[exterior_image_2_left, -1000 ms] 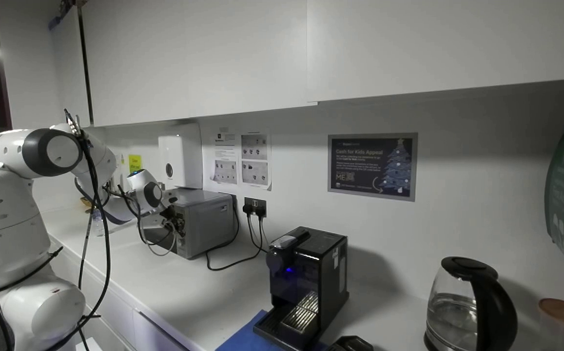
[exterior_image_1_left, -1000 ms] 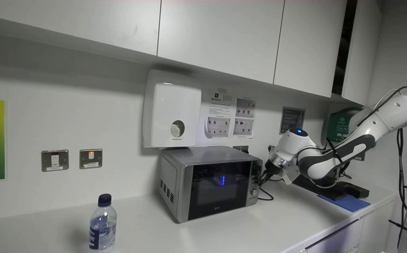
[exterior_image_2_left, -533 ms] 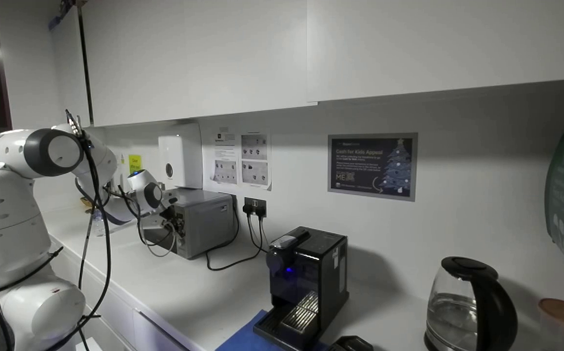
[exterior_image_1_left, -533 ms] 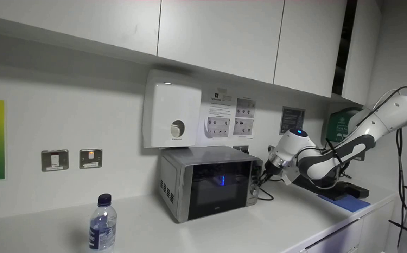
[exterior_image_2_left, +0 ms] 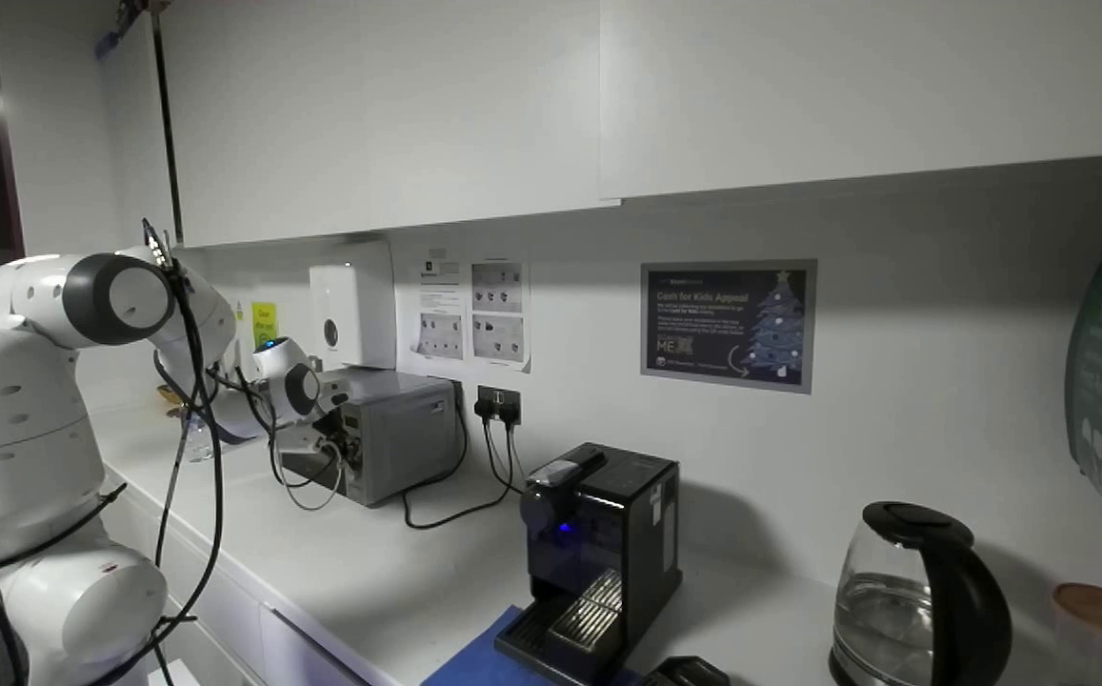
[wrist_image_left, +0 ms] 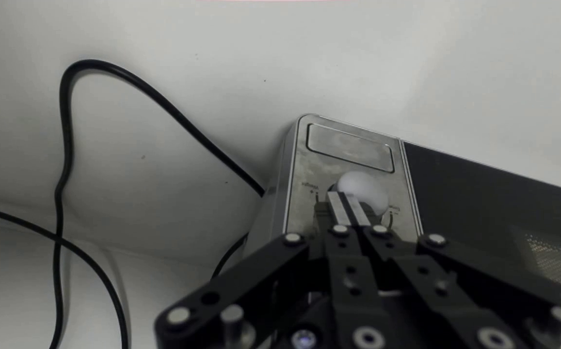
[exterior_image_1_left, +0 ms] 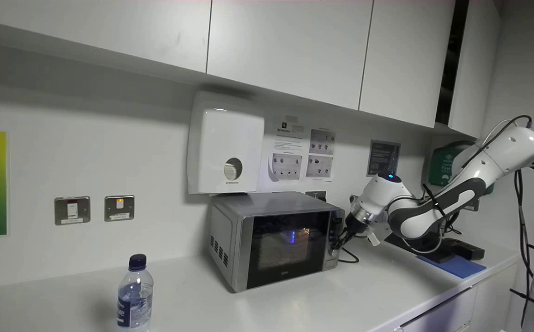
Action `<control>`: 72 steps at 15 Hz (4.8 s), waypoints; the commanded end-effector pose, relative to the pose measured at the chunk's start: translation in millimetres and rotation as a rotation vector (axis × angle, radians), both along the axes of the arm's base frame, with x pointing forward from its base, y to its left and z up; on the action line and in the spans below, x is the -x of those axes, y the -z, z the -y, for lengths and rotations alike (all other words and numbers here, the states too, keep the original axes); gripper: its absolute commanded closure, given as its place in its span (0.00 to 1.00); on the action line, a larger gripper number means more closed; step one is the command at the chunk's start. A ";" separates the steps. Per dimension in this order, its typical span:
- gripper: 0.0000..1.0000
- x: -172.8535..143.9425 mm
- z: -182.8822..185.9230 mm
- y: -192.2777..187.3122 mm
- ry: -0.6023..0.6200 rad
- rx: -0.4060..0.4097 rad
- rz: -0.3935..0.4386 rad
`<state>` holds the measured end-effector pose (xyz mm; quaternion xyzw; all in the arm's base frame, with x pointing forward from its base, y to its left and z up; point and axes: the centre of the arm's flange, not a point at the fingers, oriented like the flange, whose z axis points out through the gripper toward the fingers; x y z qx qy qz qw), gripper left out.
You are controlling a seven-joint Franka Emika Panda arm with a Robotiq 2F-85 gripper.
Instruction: Turn on the microwave light, then turn it off
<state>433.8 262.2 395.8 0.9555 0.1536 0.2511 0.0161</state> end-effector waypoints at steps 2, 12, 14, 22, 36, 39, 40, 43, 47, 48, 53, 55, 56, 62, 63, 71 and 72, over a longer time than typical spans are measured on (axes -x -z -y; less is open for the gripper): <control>1.00 -13.1 1.7 -17.7 -0.012 0.010 0.002; 1.00 28.6 -20.8 -48.7 0.001 0.025 -0.265; 1.00 37.4 -26.9 -53.7 -0.005 0.010 -0.325; 1.00 61.8 -27.3 -66.0 0.063 0.115 -0.494; 1.00 118.9 -43.9 -108.9 0.229 0.126 -0.365; 1.00 134.6 -44.2 -118.7 0.270 0.115 -0.331; 1.00 138.6 -44.8 -121.6 0.282 0.111 -0.321; 1.00 149.8 -43.8 -128.1 0.312 0.101 -0.292; 1.00 163.6 -39.9 -135.8 0.348 0.086 -0.243; 1.00 165.3 -38.9 -137.1 0.354 0.084 -0.231; 1.00 158.8 -41.9 -135.5 0.331 0.061 -0.253; 0.99 159.1 -41.7 -134.4 0.331 0.062 -0.254; 0.99 159.2 -42.1 -134.0 0.331 0.063 -0.255; 0.99 159.8 -43.0 -133.2 0.329 0.065 -0.255; 0.99 159.8 -43.0 -133.2 0.329 0.065 -0.255; 1.00 159.4 -43.2 -131.8 0.335 0.075 -0.251; 1.00 160.4 -42.6 -131.5 0.340 0.079 -0.249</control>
